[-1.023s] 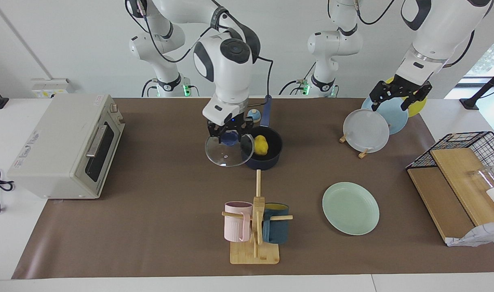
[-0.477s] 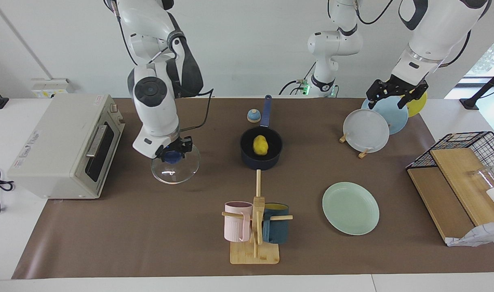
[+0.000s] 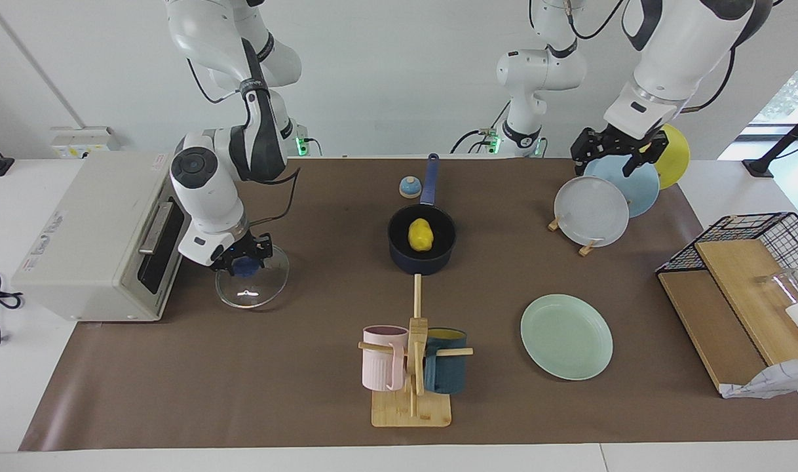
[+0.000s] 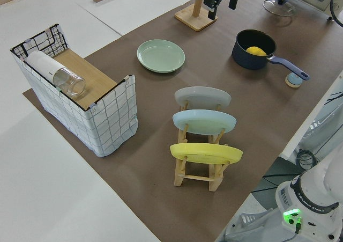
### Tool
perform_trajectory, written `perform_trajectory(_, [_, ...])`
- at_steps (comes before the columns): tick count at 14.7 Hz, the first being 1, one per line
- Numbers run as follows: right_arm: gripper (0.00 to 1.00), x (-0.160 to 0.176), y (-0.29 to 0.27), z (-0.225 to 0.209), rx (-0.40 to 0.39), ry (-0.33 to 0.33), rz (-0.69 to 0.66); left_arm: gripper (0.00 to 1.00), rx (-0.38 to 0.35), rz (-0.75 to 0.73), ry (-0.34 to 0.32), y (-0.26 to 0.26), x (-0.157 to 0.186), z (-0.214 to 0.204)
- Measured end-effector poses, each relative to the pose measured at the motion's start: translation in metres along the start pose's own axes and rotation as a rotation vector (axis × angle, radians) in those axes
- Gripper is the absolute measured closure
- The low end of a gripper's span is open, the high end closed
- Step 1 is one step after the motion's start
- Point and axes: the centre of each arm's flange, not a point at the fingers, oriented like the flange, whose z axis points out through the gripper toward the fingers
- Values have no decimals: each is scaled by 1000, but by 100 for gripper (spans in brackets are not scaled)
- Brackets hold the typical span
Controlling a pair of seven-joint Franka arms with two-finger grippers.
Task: Transfer potato from pot to plate
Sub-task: 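Carry the glass lid away from the pot toward the toaster, then set the lid on the table while the left gripper reaches the pot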
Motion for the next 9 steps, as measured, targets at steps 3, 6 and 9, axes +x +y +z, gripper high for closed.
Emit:
perform_trajectory(3, [34,-15,-5,12,1,6,-3,0,-22,-62,45,66,-11,8])
perform_trajectory(6, [34,-24,-7,16,3,0,-7,0,-39,-114,71,141,-29,35])
perform_trajectory(9, [34,-27,-7,16,3,-1,-7,0,-60,-134,101,192,-43,76])
